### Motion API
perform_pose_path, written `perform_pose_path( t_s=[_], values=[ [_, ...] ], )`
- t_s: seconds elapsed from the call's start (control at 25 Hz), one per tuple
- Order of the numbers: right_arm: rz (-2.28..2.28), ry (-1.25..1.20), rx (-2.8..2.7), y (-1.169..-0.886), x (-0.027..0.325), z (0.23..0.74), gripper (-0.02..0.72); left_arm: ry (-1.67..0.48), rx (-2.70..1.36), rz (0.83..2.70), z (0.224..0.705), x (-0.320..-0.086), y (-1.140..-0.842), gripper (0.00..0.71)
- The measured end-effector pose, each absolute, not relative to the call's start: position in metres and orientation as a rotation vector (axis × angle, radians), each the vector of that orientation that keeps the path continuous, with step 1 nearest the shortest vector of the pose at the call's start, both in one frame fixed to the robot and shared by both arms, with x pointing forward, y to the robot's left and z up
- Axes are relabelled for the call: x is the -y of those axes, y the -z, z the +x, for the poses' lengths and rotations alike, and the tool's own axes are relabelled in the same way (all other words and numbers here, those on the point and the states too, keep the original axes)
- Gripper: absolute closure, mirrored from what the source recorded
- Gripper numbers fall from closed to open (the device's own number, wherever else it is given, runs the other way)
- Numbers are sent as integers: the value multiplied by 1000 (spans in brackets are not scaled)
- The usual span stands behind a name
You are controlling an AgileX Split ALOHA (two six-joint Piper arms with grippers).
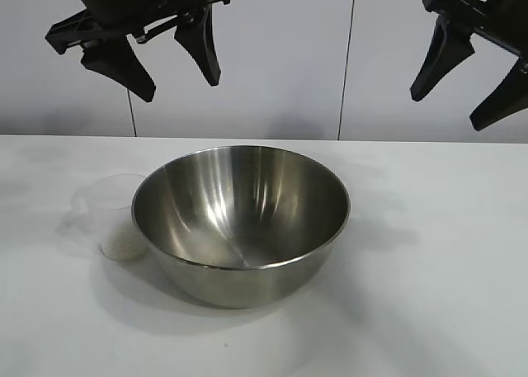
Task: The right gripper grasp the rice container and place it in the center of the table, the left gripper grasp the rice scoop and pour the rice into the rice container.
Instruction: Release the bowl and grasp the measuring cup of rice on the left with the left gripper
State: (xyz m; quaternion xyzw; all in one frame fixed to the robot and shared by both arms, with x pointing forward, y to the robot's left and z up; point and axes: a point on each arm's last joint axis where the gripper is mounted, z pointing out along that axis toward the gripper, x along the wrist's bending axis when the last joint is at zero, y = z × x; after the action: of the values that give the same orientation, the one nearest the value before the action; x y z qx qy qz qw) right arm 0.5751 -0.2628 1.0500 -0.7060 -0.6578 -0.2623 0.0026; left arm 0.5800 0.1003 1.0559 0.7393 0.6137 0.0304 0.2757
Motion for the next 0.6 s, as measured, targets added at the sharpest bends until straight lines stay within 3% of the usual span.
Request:
perform_pose_path(
  t_s=[0.6],
  values=[
    [-2206,810,2063,-1050,263,574,210,-82,-1649,1987,580,-100,-1056,189]
  ],
)
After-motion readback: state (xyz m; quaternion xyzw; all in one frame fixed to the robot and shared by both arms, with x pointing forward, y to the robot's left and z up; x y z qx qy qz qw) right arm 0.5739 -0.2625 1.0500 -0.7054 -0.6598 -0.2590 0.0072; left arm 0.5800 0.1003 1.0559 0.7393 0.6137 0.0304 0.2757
